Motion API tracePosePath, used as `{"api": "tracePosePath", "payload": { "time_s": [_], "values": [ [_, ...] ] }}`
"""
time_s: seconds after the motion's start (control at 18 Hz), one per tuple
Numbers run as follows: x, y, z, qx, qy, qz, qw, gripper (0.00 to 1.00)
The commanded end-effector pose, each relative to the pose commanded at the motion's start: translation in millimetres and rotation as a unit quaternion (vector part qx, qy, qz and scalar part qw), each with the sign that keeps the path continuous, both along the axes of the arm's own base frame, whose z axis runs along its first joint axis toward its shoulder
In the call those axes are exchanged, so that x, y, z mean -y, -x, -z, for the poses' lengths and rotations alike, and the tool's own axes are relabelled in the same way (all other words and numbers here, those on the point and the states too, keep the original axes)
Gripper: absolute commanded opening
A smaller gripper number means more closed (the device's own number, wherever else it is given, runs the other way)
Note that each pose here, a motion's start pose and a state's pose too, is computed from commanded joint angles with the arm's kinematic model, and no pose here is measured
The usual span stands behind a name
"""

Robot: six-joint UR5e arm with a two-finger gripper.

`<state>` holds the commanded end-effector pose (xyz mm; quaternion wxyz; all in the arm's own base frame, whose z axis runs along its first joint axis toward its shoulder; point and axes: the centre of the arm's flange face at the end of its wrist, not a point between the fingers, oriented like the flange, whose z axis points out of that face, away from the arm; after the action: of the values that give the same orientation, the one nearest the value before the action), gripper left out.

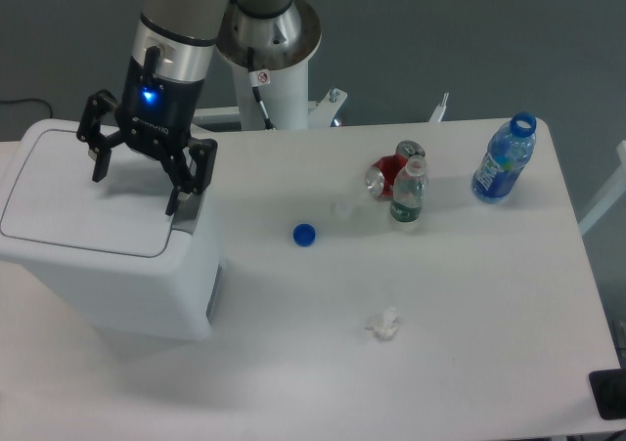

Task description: Close the trash can

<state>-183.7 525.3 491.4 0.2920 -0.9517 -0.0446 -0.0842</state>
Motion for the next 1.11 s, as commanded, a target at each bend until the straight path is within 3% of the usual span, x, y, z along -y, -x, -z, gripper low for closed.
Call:
{"api": "tracePosePath", "payload": {
  "time_s": [1.11],
  "values": [
    [0.6,-0.5,4.1,0.003,0.004,0.0,1.0,1.0]
  ]
}}
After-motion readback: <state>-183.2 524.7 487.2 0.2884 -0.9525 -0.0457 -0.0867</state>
